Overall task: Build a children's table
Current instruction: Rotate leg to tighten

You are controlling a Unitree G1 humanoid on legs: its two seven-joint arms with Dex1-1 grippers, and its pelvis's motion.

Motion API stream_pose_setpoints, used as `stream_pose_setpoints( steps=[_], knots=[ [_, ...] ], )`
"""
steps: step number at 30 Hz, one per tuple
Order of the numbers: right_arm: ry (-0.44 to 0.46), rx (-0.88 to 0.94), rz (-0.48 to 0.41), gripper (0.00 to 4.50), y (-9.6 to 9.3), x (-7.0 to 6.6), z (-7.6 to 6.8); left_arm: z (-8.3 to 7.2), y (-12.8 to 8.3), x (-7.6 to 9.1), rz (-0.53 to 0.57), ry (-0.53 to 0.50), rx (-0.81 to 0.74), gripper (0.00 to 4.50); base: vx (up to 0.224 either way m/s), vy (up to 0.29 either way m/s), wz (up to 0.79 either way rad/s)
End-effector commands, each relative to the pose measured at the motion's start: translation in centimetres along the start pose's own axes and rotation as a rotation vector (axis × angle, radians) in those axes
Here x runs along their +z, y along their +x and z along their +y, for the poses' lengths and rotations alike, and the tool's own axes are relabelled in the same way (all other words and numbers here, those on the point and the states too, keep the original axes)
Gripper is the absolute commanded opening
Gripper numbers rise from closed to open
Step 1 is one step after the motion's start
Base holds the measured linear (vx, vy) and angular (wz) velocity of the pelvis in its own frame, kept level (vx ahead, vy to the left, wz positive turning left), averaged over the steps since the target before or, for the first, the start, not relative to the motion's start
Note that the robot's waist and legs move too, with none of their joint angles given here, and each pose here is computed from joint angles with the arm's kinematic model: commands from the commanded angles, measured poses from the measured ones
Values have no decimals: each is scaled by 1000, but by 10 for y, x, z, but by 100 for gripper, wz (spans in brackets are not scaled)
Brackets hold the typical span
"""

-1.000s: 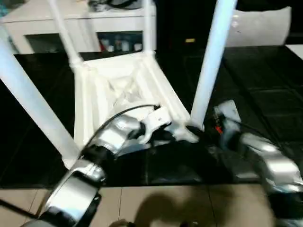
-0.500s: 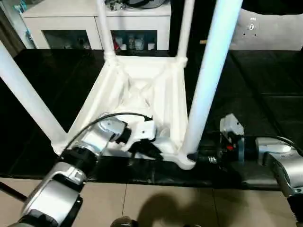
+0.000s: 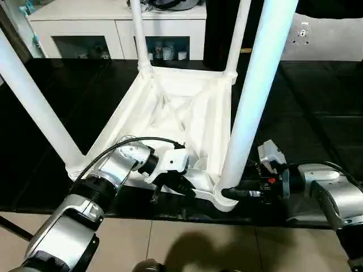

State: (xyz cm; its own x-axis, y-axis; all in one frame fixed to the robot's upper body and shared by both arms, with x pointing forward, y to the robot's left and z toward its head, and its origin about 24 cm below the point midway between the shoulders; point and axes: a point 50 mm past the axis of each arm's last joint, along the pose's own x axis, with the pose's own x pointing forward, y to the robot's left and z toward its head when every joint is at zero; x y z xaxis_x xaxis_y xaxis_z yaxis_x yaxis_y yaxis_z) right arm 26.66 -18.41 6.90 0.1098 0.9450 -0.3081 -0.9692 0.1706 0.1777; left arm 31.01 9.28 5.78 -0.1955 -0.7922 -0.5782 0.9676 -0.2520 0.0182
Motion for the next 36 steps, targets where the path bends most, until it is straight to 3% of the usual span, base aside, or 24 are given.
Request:
stream_pose_setpoints(
  steps=[1, 8, 13, 16, 21, 25, 27, 28, 33, 36],
  knots=[
    [-1, 32, -10, 265, 0, 6, -1, 2, 0, 18, -12, 96, -55, 0, 0, 0, 0],
    [34, 51, -46, 210, 1, 7, 3, 6, -1, 19, -40, 58, -20, 0, 0, 0, 0],
    [88, -81, -129, 207, 16, 11, 1, 17, 4, 27, -91, -21, 97, 0, 0, 0, 0],
    [89, -145, -132, 207, 22, 10, -1, 23, 7, 30, -106, -46, 149, 0, 0, 0, 0],
    [127, -354, -110, 203, 37, 5, -12, 35, 17, 39, -140, -111, 273, 0, 0, 0, 0],
    [263, -642, -108, 202, 55, 9, -27, 49, 30, 56, -163, -179, 413, 0, 0, 0, 0],
    [277, -682, -107, 202, 58, 11, -28, 51, 32, 59, -162, -187, 438, 0, 0, 0, 0],
    [287, -690, -128, 257, 61, 14, -28, 53, 34, 62, -163, -190, 458, 0, 0, 0, 0],
    [276, -707, -144, 307, 67, 17, -24, 55, 39, 67, -167, -187, 481, 0, 0, 0, 0],
    [273, -740, -161, 326, 59, 13, -24, 54, 35, 62, -147, -160, 489, 0, 0, 0, 0]
  ],
)
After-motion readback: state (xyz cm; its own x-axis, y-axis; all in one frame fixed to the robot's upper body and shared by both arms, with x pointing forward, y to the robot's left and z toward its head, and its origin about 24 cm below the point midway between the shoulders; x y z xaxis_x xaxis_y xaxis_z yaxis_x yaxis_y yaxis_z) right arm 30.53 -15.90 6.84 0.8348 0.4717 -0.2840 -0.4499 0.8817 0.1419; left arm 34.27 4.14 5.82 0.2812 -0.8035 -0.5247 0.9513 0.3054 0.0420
